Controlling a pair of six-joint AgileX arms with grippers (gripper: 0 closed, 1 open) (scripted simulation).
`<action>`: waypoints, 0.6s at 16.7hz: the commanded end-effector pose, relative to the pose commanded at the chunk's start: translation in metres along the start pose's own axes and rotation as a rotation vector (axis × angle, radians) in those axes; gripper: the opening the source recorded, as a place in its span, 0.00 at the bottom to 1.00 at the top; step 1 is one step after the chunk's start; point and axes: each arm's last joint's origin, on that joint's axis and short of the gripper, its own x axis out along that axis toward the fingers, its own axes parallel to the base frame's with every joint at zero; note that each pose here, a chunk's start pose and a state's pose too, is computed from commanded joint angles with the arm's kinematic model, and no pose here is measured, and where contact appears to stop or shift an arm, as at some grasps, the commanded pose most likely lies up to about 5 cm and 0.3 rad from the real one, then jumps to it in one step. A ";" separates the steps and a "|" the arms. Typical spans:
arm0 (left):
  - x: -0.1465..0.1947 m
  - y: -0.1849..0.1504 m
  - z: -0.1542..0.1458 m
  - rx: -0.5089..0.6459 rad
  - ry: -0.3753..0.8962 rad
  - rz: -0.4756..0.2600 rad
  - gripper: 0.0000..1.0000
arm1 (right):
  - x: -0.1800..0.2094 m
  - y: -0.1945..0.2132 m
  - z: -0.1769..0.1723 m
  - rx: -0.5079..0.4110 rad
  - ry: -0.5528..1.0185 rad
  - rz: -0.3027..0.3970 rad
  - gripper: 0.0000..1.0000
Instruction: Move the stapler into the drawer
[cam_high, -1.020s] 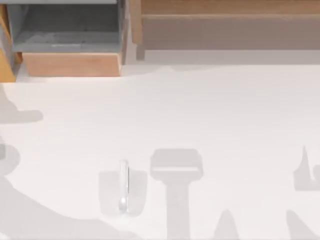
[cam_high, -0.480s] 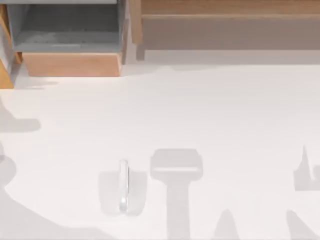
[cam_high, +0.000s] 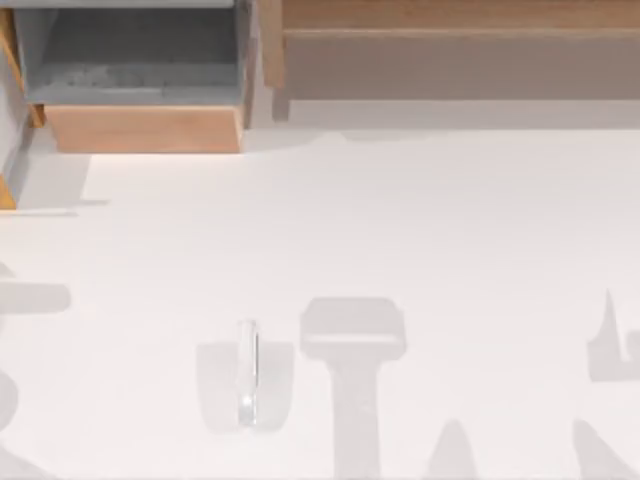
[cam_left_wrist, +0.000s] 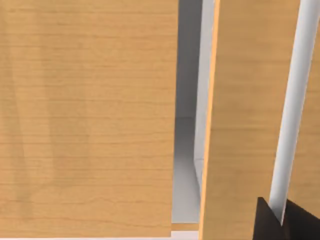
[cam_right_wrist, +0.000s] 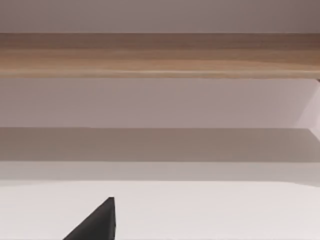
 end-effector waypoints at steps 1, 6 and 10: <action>0.000 0.000 0.000 0.000 0.000 0.000 0.00 | 0.000 0.000 0.000 0.000 0.000 0.000 1.00; -0.020 0.000 -0.002 0.004 0.004 0.003 0.00 | 0.000 0.000 0.000 0.000 0.000 0.000 1.00; -0.057 -0.002 0.001 -0.002 -0.003 -0.004 0.00 | 0.000 0.000 0.000 0.000 0.000 0.000 1.00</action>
